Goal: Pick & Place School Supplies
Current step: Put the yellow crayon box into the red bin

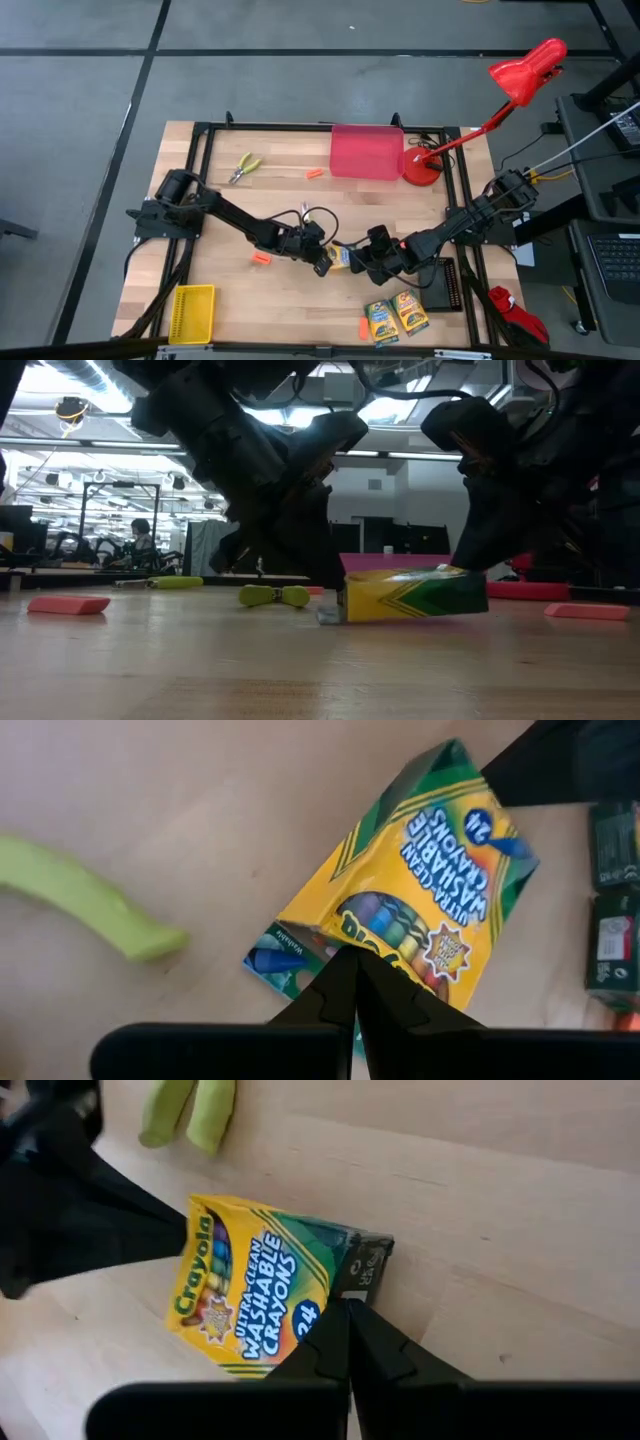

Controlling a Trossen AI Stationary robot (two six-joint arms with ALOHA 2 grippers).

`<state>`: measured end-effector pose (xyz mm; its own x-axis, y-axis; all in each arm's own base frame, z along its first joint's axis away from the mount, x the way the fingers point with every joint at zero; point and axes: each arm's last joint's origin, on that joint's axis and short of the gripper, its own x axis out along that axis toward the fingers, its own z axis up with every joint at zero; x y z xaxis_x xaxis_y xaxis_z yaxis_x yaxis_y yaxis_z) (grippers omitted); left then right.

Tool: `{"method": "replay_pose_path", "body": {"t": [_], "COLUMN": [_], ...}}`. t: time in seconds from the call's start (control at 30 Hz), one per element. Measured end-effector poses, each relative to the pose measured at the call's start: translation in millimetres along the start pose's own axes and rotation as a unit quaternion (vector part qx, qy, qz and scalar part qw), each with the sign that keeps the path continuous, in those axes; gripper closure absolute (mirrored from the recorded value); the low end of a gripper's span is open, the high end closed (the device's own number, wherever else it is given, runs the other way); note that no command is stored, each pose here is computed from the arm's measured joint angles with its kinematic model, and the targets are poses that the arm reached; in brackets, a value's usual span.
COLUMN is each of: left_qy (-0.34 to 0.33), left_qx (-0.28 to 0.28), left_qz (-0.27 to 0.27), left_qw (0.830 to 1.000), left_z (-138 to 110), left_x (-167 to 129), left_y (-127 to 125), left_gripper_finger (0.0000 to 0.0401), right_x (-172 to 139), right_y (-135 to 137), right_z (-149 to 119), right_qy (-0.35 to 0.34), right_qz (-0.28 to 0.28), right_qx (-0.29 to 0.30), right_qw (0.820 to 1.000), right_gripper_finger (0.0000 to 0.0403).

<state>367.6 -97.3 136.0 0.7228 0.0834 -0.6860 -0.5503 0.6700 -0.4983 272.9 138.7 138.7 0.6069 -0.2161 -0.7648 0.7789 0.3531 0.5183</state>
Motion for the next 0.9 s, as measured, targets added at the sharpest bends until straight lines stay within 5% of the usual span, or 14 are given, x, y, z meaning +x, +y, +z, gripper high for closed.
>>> {"method": "replay_pose_path", "body": {"t": [0.27,0.9], "left_qy": [-0.060,-0.072], "left_qx": [0.001,0.000], "left_qz": [0.012,0.008], "left_qw": [0.998,0.997], "left_z": [23,64], "left_x": [-14,-18], "left_y": [-2,16], "left_gripper_finger": [0.0398,0.0398], "right_x": [-3,-30], "right_y": [1,1], "right_z": [5,65], "right_qy": [0.001,-0.082], "right_qz": [0.000,-0.023], "right_qx": [-0.004,-0.030], "right_qw": [1.000,0.996], "right_gripper_finger": [0.0402,0.0402]}}
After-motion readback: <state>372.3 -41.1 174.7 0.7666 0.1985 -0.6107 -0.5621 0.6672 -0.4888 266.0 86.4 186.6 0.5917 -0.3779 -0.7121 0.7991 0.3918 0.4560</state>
